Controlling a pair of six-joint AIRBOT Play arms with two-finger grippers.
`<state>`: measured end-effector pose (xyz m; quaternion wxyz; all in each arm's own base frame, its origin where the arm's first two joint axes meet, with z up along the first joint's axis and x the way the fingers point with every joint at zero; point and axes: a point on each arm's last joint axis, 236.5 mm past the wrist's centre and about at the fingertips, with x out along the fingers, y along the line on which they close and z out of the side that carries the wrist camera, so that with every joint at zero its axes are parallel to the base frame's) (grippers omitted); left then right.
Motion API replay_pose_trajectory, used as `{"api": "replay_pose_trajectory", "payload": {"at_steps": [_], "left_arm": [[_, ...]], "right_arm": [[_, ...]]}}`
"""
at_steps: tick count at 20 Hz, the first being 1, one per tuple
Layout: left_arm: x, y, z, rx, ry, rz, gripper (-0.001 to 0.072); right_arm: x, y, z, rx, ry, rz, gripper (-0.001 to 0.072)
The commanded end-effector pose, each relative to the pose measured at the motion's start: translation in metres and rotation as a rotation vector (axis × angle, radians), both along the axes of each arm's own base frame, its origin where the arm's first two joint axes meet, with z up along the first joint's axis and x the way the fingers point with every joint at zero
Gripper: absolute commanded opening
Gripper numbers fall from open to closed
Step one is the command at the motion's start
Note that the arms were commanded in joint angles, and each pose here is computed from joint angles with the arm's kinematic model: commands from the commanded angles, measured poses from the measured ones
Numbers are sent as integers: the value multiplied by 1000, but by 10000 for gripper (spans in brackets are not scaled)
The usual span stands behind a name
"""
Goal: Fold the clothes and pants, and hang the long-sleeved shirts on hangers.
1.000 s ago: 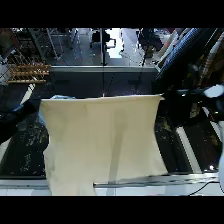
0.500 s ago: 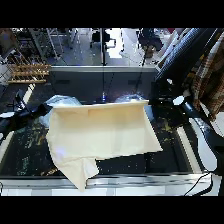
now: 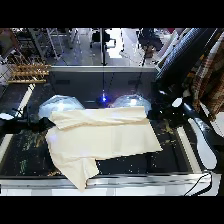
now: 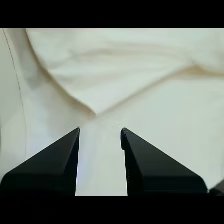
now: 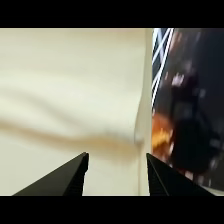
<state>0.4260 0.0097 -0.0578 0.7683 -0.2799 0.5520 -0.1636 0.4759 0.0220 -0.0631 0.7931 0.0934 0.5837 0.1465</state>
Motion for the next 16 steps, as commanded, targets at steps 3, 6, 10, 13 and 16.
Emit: {"api": "replay_pose_trajectory", "payload": {"at_steps": [3,6,10,13,16], "left_arm": [[-115,6,-27,6,382,-8,261],[-171,-21,-39,20,398,7,263],[-212,-45,-46,50,379,-10,386],[-215,-53,-51,76,359,-30,479],[-207,-64,-54,90,323,-49,488]], "right_arm": [[-119,-27,-12,235,384,-61,428],[-171,-41,-20,337,453,-116,431],[-204,-32,-32,399,509,-78,431],[-201,-24,-44,400,470,-81,428],[-189,-17,-52,393,432,-84,364]]}}
